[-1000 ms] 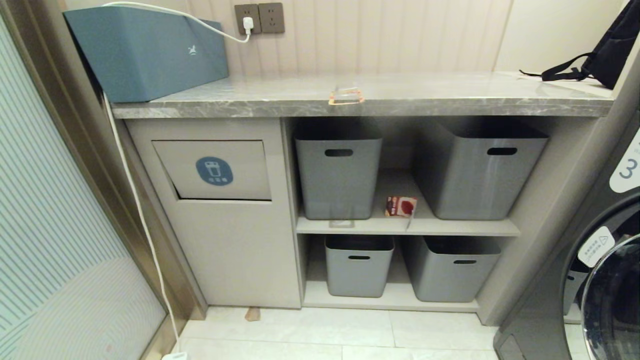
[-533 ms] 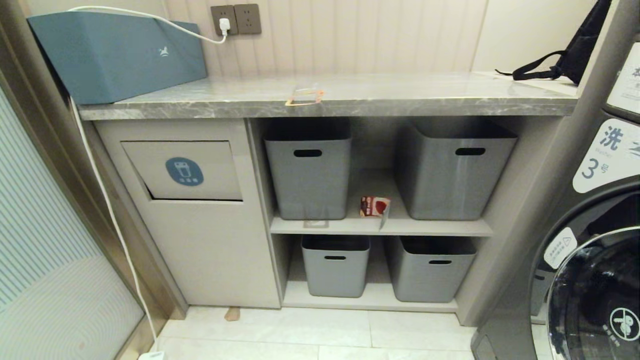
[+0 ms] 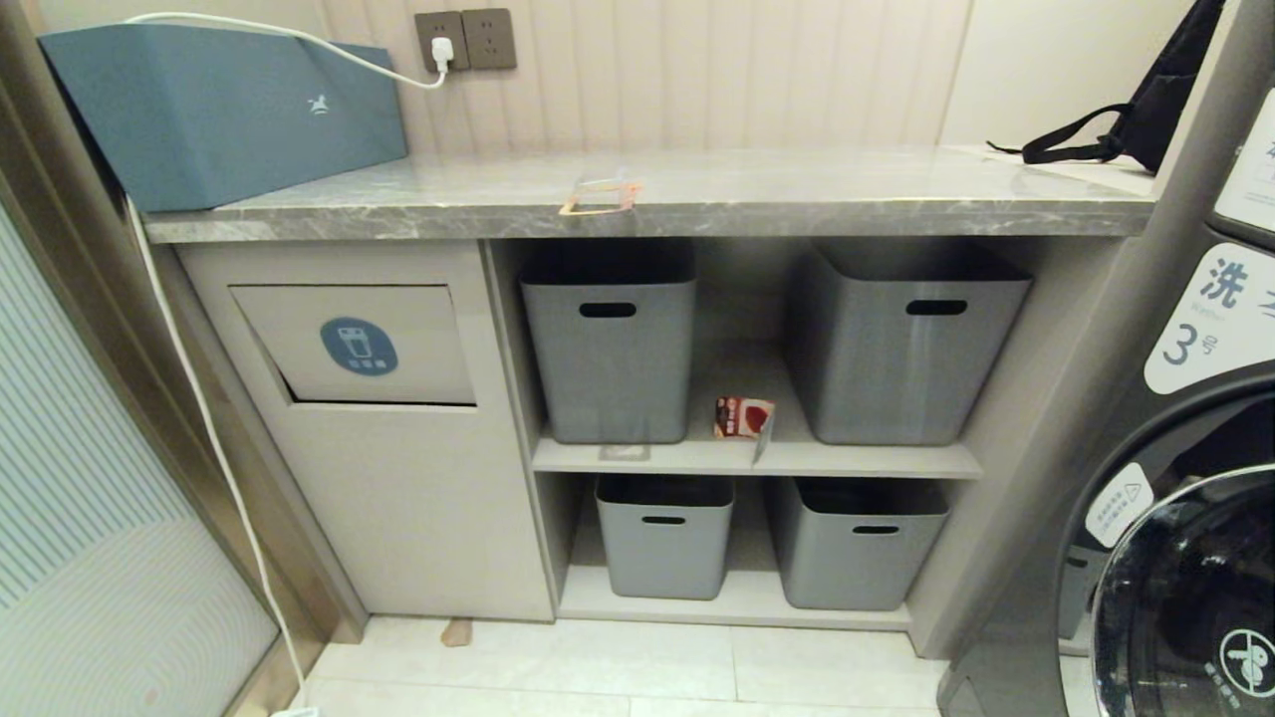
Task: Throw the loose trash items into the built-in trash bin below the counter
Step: Pick up the garbage
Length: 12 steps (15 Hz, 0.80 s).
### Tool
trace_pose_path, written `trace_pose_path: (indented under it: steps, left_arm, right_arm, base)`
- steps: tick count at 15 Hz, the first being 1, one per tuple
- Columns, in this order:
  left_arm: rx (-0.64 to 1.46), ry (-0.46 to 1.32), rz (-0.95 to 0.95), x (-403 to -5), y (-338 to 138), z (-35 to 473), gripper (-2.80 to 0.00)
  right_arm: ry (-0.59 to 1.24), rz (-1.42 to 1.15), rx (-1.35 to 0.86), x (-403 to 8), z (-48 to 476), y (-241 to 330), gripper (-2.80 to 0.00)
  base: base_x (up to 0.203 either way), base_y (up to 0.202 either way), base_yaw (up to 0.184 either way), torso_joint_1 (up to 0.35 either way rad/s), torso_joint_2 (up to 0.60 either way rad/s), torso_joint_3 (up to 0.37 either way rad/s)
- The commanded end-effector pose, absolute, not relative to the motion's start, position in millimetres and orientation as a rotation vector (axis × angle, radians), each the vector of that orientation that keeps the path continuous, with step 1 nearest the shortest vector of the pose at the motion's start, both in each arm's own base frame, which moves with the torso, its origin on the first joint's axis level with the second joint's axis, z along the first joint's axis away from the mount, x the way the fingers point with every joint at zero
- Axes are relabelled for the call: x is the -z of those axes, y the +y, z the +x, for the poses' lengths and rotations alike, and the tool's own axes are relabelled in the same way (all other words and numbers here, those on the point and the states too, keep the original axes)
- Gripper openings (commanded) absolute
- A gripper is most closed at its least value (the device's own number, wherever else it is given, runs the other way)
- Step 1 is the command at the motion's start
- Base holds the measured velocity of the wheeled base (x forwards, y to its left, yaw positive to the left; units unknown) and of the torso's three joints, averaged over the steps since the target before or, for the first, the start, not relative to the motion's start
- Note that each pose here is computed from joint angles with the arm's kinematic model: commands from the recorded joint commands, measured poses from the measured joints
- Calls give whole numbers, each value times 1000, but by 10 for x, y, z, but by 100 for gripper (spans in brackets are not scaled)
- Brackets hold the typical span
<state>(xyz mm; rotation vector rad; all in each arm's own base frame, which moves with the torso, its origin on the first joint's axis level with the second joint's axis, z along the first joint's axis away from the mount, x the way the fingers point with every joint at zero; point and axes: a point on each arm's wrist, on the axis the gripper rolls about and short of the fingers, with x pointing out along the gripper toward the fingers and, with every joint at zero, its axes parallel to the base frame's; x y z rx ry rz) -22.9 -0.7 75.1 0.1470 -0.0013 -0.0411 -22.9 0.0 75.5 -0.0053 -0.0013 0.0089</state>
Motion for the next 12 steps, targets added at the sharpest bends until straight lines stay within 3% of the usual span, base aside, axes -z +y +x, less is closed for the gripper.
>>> trace_pose_path:
  steps: [1, 12]
  left_arm:
    - [41, -1, 147, -751, -7, -229, -280]
    - [41, -2, 147, -751, -7, -229, -280]
  right_arm:
    - [-2, -6, -11, -755, -229, 0, -280]
    - [-2, -6, -11, -755, -229, 0, -280]
  base:
    - [187, 0, -3, 6, 1, 6]
    - [196, 0, -1, 1, 2, 3]
